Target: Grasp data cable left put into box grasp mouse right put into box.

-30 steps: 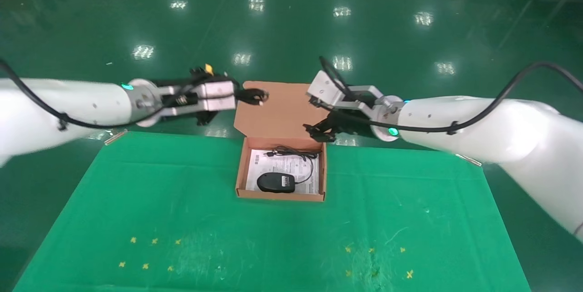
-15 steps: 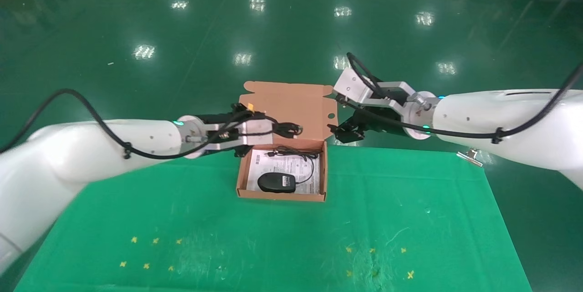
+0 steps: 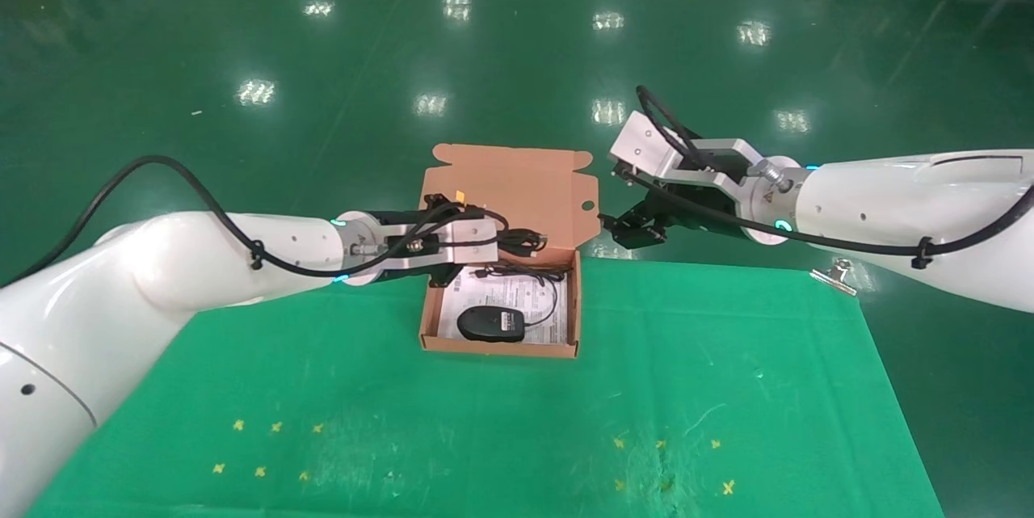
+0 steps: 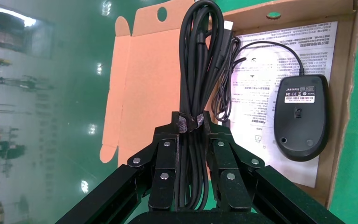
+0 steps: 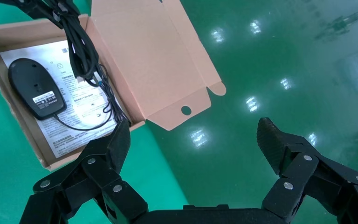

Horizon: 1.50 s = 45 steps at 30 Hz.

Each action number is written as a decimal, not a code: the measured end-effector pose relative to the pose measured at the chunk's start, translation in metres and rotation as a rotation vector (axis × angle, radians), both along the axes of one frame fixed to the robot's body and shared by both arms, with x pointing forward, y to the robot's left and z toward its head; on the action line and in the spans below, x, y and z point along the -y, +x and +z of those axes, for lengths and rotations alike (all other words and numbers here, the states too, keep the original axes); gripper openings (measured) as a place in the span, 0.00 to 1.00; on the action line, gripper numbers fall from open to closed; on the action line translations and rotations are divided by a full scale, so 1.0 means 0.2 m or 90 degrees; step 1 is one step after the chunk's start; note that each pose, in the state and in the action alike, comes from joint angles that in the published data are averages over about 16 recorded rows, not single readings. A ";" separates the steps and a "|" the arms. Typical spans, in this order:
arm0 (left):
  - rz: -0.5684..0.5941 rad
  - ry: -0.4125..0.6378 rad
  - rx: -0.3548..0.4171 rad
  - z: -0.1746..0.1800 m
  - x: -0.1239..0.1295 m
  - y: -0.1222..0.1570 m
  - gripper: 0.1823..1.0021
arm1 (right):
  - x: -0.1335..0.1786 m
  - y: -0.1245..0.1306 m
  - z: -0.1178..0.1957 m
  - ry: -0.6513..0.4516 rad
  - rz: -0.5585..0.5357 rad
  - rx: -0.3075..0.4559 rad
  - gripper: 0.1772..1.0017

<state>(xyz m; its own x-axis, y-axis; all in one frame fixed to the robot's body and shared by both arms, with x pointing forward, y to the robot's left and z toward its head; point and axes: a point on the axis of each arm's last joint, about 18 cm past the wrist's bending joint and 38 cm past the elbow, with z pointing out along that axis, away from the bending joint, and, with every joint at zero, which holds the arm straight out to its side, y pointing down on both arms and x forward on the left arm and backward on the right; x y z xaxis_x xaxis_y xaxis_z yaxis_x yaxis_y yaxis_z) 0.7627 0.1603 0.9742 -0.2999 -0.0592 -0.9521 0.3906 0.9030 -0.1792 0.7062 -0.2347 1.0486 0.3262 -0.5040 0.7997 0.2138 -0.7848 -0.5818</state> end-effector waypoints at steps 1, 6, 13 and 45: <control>0.000 -0.001 -0.001 0.00 0.00 0.00 0.12 | 0.00 0.00 0.00 0.000 0.000 0.000 1.00; 0.000 -0.001 -0.001 0.00 0.00 0.00 0.14 | 0.00 0.00 0.00 -0.001 0.000 0.000 1.00; -0.001 0.002 0.006 0.01 0.00 0.00 0.23 | 0.00 0.00 0.00 0.002 0.001 -0.001 1.00; 0.045 -0.202 0.015 0.35 -0.26 -0.02 0.94 | -0.03 -0.14 0.10 -0.009 0.068 0.011 1.00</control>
<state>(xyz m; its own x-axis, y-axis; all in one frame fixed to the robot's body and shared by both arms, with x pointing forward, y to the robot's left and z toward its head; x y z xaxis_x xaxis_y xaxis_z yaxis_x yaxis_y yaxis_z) 0.7581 0.2126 1.0442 -0.2628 -0.3744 -0.8893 0.3363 0.8283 -0.4481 0.6779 -0.2292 1.0684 0.3639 -0.4552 0.8126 0.3060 -0.7656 -0.5659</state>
